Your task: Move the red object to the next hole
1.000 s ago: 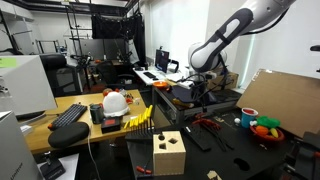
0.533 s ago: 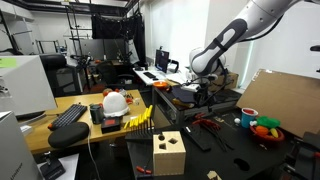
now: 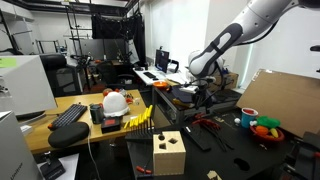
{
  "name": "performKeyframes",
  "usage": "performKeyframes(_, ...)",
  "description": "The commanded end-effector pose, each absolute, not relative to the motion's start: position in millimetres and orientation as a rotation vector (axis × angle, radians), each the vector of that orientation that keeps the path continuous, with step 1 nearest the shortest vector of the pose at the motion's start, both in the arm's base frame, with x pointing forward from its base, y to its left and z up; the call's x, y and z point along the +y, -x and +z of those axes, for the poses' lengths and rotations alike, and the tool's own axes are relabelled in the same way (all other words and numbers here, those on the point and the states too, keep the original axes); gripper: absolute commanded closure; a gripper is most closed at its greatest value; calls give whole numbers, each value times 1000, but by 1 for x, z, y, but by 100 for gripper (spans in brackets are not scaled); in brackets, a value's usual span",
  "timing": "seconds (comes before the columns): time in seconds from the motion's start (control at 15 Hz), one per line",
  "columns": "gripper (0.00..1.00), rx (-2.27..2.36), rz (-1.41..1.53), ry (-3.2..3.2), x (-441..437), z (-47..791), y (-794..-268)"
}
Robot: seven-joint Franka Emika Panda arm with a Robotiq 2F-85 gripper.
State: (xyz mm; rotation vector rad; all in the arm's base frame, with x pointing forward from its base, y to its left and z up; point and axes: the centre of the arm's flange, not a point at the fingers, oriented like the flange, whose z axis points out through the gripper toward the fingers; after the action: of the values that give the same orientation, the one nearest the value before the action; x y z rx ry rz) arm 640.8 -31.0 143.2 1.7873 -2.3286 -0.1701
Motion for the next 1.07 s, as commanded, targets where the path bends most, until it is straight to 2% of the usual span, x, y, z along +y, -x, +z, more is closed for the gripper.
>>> performKeyframes(0.0,0,-2393,-209,-1762,-31,137,-652)
performKeyframes(1.0,0,-2528,-267,-1674,-31,122,-643)
